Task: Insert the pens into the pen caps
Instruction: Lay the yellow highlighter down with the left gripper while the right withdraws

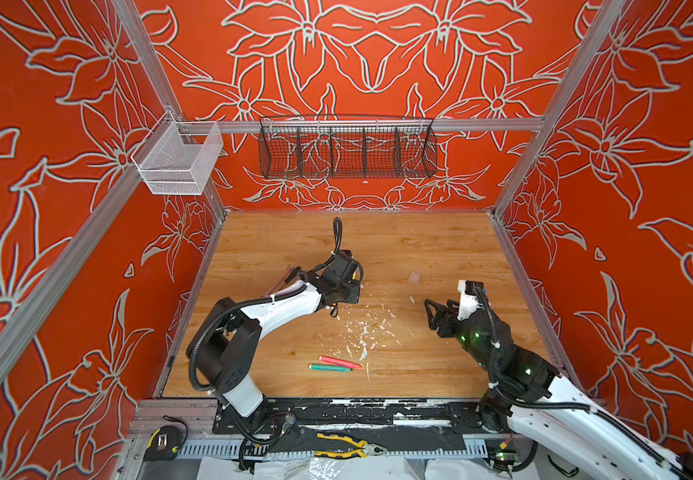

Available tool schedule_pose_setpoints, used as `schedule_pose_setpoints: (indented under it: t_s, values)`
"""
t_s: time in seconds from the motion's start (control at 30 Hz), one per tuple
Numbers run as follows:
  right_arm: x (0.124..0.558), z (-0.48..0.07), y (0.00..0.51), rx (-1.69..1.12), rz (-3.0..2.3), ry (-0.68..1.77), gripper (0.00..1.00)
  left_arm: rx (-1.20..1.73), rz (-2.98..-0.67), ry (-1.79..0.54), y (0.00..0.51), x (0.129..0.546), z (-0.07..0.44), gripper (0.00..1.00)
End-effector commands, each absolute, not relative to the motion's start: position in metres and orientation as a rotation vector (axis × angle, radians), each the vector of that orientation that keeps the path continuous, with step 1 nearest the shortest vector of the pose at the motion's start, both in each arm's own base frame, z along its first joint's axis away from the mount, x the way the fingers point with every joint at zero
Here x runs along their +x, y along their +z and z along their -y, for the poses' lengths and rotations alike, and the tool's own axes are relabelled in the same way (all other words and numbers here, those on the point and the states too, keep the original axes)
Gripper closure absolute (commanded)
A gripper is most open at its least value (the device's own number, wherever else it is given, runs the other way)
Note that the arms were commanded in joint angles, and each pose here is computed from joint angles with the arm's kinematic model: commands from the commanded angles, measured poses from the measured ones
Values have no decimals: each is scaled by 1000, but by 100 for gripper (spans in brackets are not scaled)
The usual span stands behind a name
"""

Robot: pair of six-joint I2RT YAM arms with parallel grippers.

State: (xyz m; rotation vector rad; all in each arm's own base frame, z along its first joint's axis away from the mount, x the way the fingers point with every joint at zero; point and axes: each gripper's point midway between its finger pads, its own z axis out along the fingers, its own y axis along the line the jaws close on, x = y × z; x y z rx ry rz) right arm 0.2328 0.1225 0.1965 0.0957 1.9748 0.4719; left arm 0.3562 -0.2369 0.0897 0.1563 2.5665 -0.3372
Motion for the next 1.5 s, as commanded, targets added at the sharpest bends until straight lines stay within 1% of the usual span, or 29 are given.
schedule_pose_setpoints:
  t_s: [0.0,0.37,0.7,0.8,0.87,1.03,1.13,1.23,1.33,1.47]
  values:
    - [239,-123,192,89,-1968,438,25,140,-2691,-266,71,351,235,100]
    - [251,-131,175,94,-2060,370,28,170,-2880,-166,35,353,243,100]
    - [251,-125,179,104,-2037,345,27,168,-2931,-159,24,351,245,100]
    - [253,-119,194,116,-2007,313,28,179,-2943,-148,21,351,246,92]
    - [252,-110,217,159,-1984,303,25,182,-2943,-131,22,352,244,87]
    - [244,-117,304,66,-1904,388,23,202,-2907,-131,34,353,242,67]
    - [246,-119,332,27,-1907,362,23,210,-2879,-147,45,352,241,59]
    - [252,-122,337,-16,-1936,300,24,212,-2841,-171,57,351,239,54]
    - [262,-125,332,-28,-1957,246,23,209,-2788,-186,73,350,235,52]
    - [276,-140,322,-47,-1989,259,22,186,-2680,-194,101,349,225,49]
